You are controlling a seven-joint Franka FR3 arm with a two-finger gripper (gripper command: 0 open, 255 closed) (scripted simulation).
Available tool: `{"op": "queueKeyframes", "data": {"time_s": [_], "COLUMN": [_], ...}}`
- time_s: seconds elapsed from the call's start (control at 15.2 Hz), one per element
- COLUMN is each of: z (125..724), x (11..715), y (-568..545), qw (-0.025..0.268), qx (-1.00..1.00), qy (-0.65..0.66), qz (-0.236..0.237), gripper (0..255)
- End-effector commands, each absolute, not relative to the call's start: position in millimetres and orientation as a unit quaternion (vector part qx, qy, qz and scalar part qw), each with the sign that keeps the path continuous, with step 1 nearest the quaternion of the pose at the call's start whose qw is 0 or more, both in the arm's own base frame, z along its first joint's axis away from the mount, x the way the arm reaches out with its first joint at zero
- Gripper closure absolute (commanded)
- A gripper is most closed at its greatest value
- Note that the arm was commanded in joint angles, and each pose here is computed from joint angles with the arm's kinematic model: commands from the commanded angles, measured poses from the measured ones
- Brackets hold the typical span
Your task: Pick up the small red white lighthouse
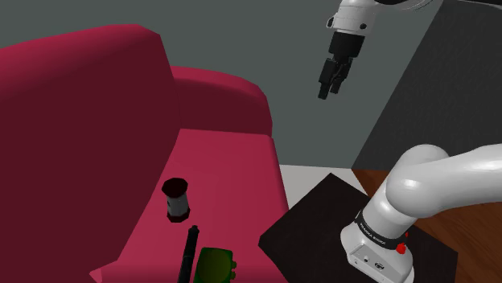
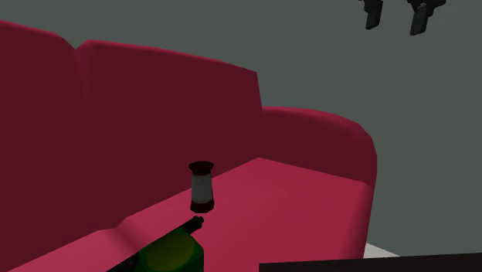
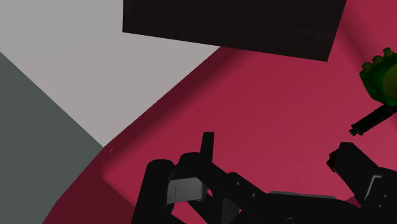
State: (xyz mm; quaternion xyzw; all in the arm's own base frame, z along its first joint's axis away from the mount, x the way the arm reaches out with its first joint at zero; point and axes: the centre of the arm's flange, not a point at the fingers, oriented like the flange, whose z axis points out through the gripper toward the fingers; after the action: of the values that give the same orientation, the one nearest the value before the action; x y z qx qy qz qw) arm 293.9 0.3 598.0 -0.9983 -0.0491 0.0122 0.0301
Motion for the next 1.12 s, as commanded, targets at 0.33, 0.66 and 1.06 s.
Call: {"op": "queueKeyframes", "data": {"time_s": [0.33,0.66,1.06], "z": [561,523,478], "x": [314,335,362], "y": [51,101,160], "qw": [0.028,0.026,0.023], "qx": [-0.999,-0.999,-1.0], "qy": [-0.04,-0.031,-0.02], "qz": [0.009,0.006,0.002], "gripper": [0,0,0]}}
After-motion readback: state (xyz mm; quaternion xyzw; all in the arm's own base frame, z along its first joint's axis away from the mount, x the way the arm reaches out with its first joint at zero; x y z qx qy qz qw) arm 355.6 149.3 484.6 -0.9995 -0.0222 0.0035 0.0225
